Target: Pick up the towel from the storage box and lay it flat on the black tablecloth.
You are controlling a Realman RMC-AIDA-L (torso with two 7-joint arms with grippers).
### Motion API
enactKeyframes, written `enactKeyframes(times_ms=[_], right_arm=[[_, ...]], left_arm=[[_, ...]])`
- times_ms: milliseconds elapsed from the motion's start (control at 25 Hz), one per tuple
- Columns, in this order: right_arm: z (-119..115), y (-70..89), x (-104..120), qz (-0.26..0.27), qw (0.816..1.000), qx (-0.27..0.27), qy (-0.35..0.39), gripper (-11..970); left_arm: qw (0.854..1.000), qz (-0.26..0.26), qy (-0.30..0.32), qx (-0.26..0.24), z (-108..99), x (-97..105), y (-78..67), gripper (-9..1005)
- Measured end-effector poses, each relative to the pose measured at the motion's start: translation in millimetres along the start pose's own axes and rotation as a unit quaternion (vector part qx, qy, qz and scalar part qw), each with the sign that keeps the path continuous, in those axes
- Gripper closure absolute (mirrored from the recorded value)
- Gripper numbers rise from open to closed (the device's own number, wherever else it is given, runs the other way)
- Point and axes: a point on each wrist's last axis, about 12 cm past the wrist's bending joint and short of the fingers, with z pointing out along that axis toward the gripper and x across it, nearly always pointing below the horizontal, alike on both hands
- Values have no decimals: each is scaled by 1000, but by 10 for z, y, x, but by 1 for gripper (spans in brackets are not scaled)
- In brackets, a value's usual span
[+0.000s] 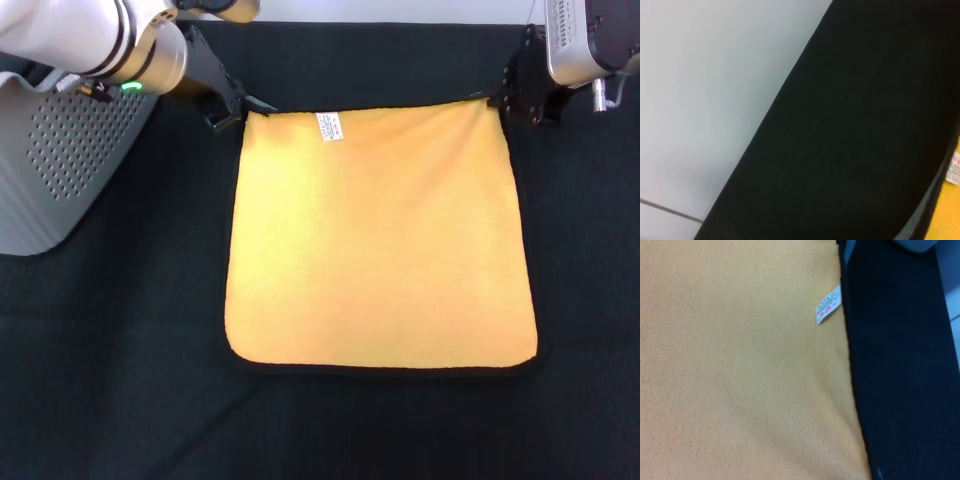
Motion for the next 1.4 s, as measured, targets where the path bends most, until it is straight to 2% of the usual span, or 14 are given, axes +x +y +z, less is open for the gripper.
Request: enactKeyframes(times_ms=[680,1000,1040,1200,1320,1400], right_arm=[[39,35,-1,9,1000,4,-4,952],[23,9,26,36,999,23,-8,851],[23,8,43,41,999,28,-6,838],[-20,9,100,58,997,43,-5,688],[-156,51,187,86,994,63,-17,554],[-248,105,217,106,991,68,-37,459]], left_arm=[[1000,-2,11,4,44,45,-28,969],[1000,-25,6,-5,31,41,7,915],[1000,-25,5,-8,24,34,14,871],[999,-26,-2,-20,-29,1,54,697],[999,-28,-13,-28,-111,-27,91,577],[999,-32,-29,-28,-177,-63,92,578]])
